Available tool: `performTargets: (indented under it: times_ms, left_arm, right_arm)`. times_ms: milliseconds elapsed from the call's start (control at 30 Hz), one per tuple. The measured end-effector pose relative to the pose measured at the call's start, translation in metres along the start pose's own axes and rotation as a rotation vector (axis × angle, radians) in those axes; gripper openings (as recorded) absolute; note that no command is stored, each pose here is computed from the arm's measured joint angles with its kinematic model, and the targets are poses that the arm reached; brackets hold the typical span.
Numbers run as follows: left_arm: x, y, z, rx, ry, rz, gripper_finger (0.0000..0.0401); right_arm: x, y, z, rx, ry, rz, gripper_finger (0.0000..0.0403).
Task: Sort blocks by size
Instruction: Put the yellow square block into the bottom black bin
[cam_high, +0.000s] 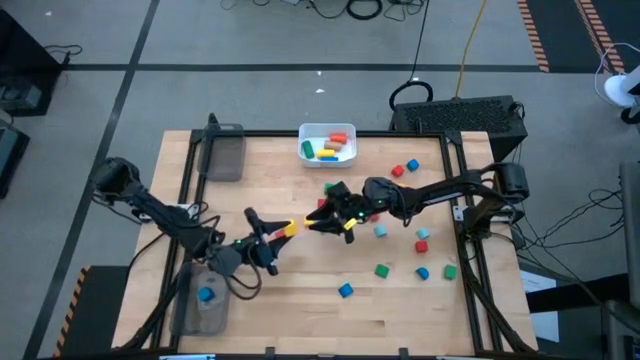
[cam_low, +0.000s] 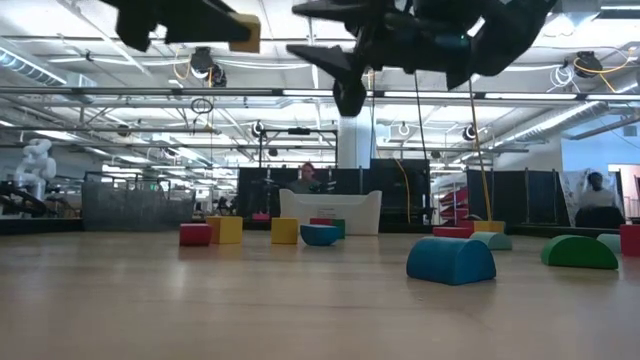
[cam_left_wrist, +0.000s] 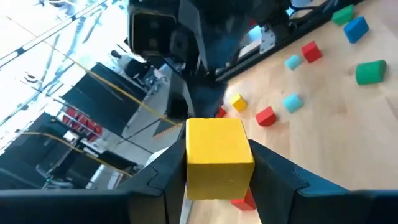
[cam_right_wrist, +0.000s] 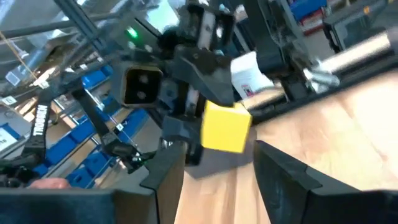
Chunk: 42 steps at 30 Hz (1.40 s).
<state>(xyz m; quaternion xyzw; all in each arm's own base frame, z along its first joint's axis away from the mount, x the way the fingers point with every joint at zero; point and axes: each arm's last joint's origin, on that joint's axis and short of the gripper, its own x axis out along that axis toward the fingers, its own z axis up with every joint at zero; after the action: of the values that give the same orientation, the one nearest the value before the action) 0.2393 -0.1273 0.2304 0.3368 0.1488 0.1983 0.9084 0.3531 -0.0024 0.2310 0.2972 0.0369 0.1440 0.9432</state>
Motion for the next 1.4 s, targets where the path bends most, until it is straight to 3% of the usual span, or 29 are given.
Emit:
performTargets:
  times_ms: [133,333,533,700,1067,1400]
  left_arm:
    - [-0.014,-0.001,0.007,-0.057,-0.016,0.019,0.0149]
    - [-0.035,-0.002,0.008,-0.105,-0.026,-0.012,0.0149]
    - [-0.057,0.005,-0.002,-0.234,0.009,-0.092,0.015]
    - [-0.066,0.014,-0.014,-0.376,0.075,-0.23,0.015]
    - [-0.078,0.021,-0.042,-0.609,0.413,-0.516,0.015]
    - [-0.094,0.015,-0.056,-0.739,0.851,-0.789,0.015]
  right_arm:
    - [-0.008,0.01,0.009,-0.07,0.029,0.0,0.0173]
    - [-0.027,0.018,0.013,-0.158,0.153,-0.154,0.0172]
    - [-0.04,0.022,0.008,-0.203,0.243,-0.337,0.0171]
    - [-0.045,0.022,-0.002,-0.203,0.327,-0.438,0.0171]
    - [-0.061,0.012,-0.021,-0.181,0.499,-0.702,0.0171]
    - [-0.069,0.009,-0.029,-0.119,0.593,-0.769,0.0171]
